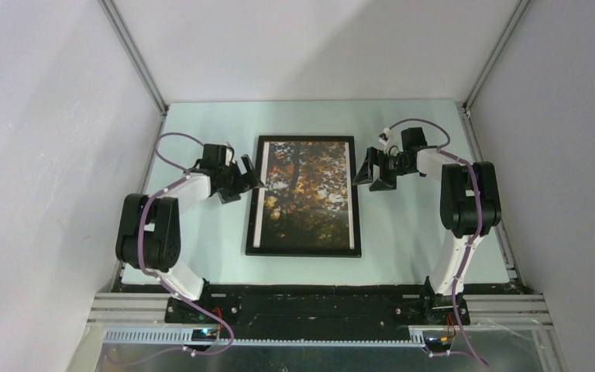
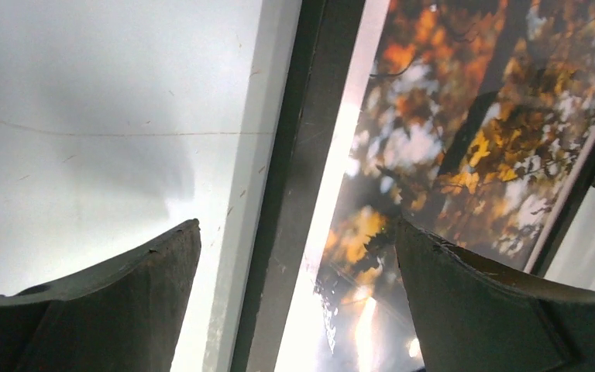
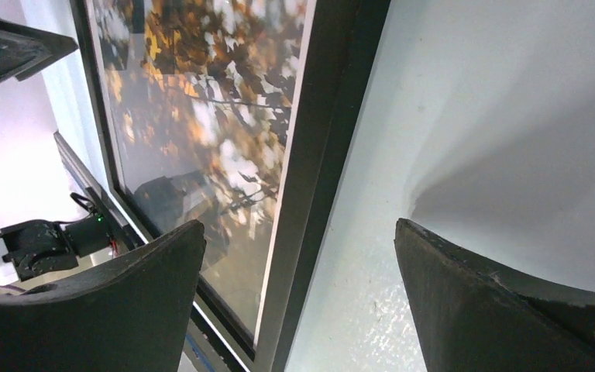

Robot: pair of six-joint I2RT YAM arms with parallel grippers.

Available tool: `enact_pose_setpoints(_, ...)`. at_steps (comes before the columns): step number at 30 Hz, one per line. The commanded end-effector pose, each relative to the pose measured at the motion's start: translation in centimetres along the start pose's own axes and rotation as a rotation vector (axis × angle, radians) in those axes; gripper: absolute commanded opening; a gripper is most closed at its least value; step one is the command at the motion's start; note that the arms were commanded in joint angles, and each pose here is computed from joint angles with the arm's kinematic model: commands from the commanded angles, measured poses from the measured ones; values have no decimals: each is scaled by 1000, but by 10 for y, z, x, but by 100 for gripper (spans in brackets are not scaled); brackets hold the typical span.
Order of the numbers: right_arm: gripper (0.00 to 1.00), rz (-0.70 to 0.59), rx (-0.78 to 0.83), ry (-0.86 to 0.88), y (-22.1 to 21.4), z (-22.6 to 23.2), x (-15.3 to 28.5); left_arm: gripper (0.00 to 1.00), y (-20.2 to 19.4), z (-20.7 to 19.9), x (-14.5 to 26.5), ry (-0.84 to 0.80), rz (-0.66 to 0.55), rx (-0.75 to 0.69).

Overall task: Put the photo into the frame
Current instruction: Turn over the photo frame at the center of the board, then reset both arms

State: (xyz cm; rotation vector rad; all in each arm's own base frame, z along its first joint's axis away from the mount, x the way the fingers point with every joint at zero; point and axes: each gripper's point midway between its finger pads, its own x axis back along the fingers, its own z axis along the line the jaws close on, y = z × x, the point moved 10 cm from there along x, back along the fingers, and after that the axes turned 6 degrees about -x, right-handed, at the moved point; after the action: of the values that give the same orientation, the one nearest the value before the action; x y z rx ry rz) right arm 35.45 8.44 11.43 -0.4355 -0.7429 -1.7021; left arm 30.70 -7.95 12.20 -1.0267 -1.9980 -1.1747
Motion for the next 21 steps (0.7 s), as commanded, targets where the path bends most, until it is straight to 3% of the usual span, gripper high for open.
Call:
enact_pose_setpoints(1,97,-83,102,-55,7,19,23,100,21,-3,36,35,-151,-68)
enact_pose_setpoints(13,99,-254,206,-179,22,29,67,100,55,40,100,82,-383,139)
enact_pose_setpoints(21,100,-394,318,-382,26,40,108,100,69,42,135,172,-545,64)
